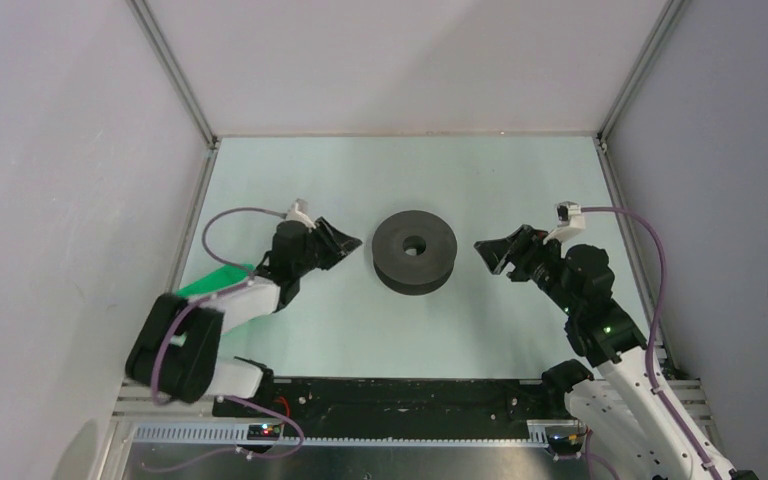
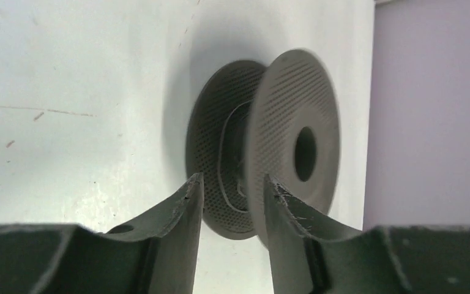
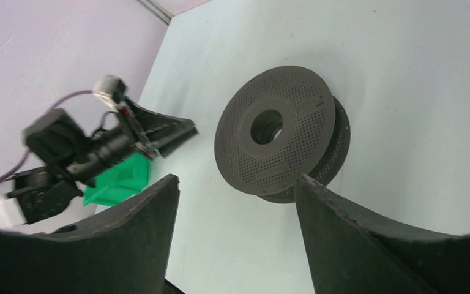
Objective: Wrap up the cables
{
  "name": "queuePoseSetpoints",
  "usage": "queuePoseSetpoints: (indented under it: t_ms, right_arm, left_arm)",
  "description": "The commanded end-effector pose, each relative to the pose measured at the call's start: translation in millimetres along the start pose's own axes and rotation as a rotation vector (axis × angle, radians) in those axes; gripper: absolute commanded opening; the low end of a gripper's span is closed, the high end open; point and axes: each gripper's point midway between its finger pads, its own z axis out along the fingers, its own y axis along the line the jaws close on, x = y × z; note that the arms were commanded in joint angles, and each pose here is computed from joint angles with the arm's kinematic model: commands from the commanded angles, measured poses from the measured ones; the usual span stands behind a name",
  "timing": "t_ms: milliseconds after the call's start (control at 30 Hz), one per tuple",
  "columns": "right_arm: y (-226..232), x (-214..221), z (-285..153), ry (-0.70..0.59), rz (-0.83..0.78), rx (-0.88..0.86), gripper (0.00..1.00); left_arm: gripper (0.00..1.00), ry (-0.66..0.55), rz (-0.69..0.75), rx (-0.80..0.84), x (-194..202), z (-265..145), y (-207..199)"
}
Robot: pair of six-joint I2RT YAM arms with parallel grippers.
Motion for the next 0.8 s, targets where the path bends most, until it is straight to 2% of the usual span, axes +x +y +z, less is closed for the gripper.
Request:
queuePoseSetpoints:
  t_ms: [0, 33, 200, 233, 267, 333, 433, 567, 667, 767]
  right_arm:
    - [-4, 6, -8, 0.032, -0.038, 0.013, 0.84]
    - [-6, 5, -10, 0.025, -0.047, 0.02, 0.95]
    - [-8, -3, -25, 0.019, -0.124, 0.052, 0.99]
    - [-8, -6, -29, 0.012, -0.127, 0.061, 0.99]
    - [-5, -9, -34, 0.015, -0.127, 0.069, 0.99]
    - [-5, -12, -42, 0.02, -0.114, 0.096, 0.99]
    - [-9, -12, -50, 0.037, -0.09, 0.137, 0.99]
    - [-10, -7, -54, 0.065, -0.07, 0.15, 1.0]
    - [-12, -2, -54, 0.094, -0.073, 0.156, 0.99]
    - [-16, 3, -52, 0.113, -0.08, 0.17, 0.99]
  left_arm:
    - [0.47, -0.173, 0.196, -0.056, -52, -40, -27]
    - [0.51, -0.2, 0.226, -0.038, -63, -47, -43]
    - [0.67, -0.283, 0.426, 0.025, -91, -113, -100]
    - [0.77, -0.289, 0.449, 0.045, -94, -124, -112]
    - [0.92, -0.299, 0.493, 0.094, -94, -137, -126]
    - [0.99, -0.308, 0.548, 0.177, -91, -158, -147]
    - [1.0, -0.319, 0.611, 0.303, -82, -189, -173]
    - [1.0, -0.321, 0.67, 0.402, -66, -213, -183]
    - [1.0, -0.33, 0.723, 0.408, -57, -217, -171]
    - [1.0, -0.4, 0.779, 0.367, -58, -222, -154]
